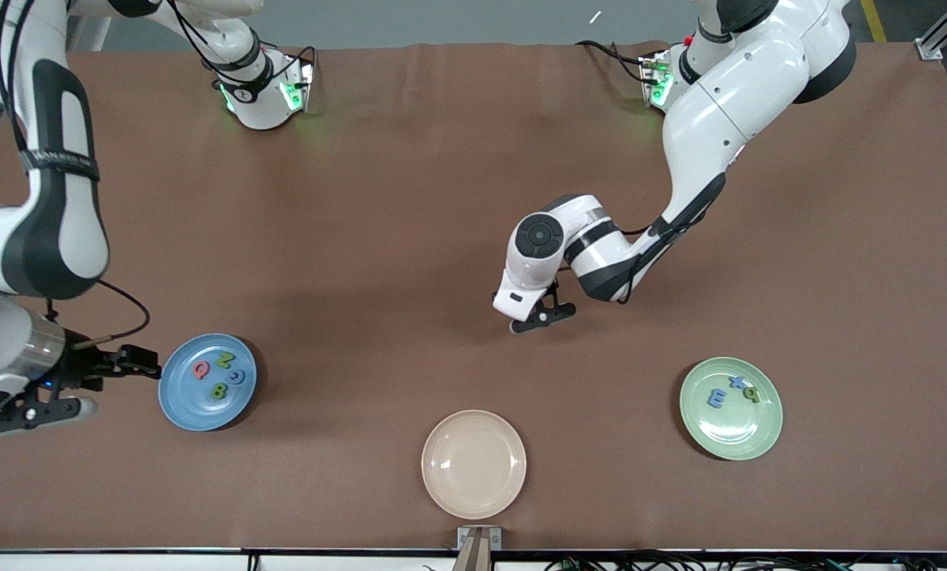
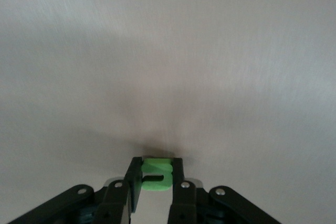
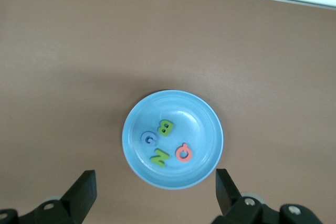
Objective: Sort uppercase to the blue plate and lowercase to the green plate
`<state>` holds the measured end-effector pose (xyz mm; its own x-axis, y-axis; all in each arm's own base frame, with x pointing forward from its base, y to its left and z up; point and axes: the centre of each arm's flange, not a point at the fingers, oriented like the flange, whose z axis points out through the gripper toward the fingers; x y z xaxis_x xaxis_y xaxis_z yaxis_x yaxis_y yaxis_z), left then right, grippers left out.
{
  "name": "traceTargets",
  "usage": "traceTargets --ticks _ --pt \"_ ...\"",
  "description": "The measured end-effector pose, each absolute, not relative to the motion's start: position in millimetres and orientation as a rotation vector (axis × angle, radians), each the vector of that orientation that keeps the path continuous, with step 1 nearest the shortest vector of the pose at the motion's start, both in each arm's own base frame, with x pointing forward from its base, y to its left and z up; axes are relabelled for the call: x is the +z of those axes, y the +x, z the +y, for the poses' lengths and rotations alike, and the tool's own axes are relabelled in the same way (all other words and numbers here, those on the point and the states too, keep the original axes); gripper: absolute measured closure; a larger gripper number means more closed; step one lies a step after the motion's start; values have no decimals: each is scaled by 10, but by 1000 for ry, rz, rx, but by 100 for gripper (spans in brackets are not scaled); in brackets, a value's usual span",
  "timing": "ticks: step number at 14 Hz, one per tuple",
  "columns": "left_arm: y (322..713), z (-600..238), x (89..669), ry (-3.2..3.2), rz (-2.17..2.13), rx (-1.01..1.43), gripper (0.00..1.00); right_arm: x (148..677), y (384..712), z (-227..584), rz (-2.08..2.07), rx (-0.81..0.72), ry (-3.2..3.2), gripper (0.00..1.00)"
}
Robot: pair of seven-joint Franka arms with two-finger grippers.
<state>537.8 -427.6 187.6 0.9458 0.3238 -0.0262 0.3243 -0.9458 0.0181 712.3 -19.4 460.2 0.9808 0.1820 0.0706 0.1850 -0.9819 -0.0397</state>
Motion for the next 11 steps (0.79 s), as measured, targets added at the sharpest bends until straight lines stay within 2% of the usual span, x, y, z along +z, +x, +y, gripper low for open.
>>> traceTargets --ticks 5,11 --pt "6108 -3514 2210 3032 585 65 73 5577 6680 -220 -284 -120 -3064 0" --pt "6882 -2282 2608 3048 527 172 73 6113 6258 -369 -188 -137 -3100 0"
